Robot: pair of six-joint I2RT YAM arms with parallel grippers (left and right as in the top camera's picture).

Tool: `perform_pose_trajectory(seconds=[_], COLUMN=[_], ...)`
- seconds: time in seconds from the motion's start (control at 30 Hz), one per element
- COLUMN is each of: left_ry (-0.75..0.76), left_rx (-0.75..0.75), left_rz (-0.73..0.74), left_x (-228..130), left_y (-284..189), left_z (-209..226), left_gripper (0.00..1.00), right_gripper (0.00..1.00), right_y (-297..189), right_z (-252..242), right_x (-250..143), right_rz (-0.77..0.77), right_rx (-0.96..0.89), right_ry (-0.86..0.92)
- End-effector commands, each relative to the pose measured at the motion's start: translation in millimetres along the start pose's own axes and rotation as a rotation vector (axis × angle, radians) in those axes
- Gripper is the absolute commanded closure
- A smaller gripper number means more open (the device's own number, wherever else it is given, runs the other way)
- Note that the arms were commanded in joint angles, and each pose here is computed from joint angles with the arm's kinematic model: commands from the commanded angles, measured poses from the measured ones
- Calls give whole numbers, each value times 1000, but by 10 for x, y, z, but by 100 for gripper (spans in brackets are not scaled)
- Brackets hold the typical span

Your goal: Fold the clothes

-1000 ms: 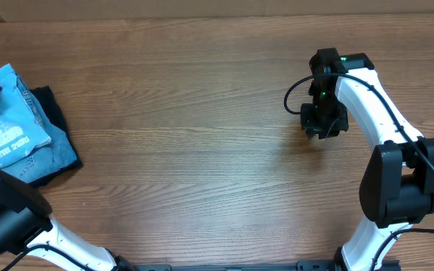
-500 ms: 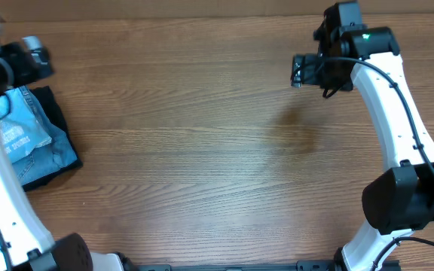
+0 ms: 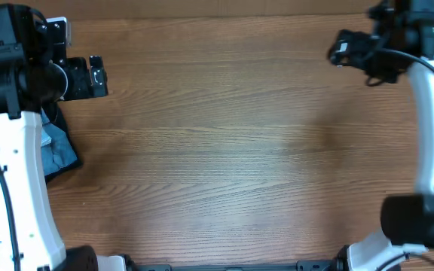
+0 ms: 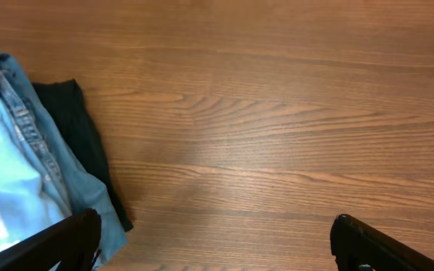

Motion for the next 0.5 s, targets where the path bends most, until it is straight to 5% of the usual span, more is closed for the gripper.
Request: perform_pose_trajectory(seconds=[0.0, 0.23, 0.47], left_ry=[65, 86, 68], left_rx=[-43, -60, -51], left_rz=[-149, -333, -235], left_x=[-150, -1066, -1920], left_y=[-566, -838, -544], left_z=[-81, 86, 273], left_gripper=[0, 0, 0], right_gripper=[0, 0, 0], right_y=[-675, -806, -691], right_z=[118, 153, 70], right_x=[-105, -977, -1948], right_rz=[-162, -305, -269], right_rx=[9, 5, -35], right_ry=[-28, -67, -49])
Point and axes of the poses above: each gripper's point midway between its finger pads, its own y axis out along the fingers, its own z axis along the line the jaws close on, x = y × z, the point moved 2 cm from there along -y, back along the fingers, and after that the axes turned 11 degrees about -y, right-handed, at the moved point
